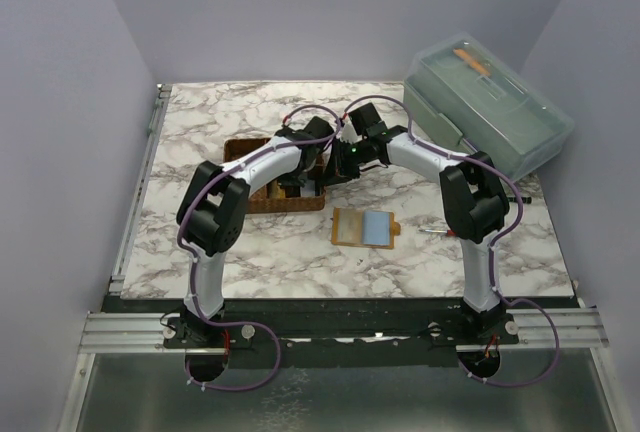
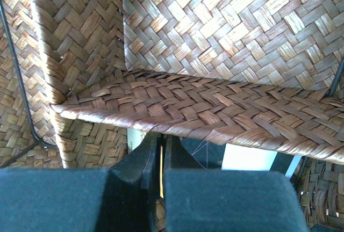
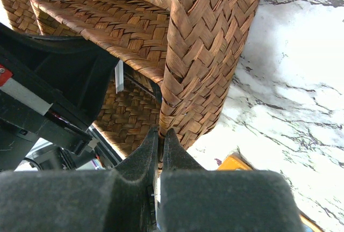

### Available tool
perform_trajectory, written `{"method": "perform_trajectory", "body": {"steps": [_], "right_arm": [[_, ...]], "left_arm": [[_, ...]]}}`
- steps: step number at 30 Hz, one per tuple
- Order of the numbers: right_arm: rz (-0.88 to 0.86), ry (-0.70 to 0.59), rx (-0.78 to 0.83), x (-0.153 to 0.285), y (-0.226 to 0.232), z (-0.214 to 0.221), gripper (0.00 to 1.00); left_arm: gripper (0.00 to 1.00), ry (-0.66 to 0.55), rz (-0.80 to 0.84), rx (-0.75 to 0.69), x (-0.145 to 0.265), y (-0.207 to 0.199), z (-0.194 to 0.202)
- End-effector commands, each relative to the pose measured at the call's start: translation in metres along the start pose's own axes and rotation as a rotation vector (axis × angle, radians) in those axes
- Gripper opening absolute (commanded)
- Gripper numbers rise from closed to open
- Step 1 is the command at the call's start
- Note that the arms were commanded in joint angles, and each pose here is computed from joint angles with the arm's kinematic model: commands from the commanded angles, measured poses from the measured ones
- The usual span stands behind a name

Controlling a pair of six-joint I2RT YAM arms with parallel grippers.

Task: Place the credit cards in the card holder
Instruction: Pick up the credit card from the storage box.

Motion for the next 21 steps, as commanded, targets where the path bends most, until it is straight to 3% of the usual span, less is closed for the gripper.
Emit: {"method": "perform_trajectory", "body": {"steps": [1,6,21], "right_arm": [[0.122,0.087,-0.056,0.002,-0.034,0.026,0.0],[0.12,0.089,-0.055,0.001,-0.034,0.025,0.0],[0.118,0.09,-0.051,0.001,-0.033,0.024,0.0]], "left_arm": [[0.02,-0.027,-0.205,-0.019,-0.001,0.054,-0.01],[0.2,-0.033,-0.185,0.017,0.007,0.06,-0.017],[0.24,0.026,-0.154,0.01,-0.015,0.056,-0.016]]}}
Point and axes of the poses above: each gripper's point midway between its finger pads, its own x axis back along the fingers, its own y axis along the line the jaws close on, z = x × y, the point moved 4 cm from there along x, back along the fingers, and after that the axes turned 6 degrees about x, right-handed, at the moved point
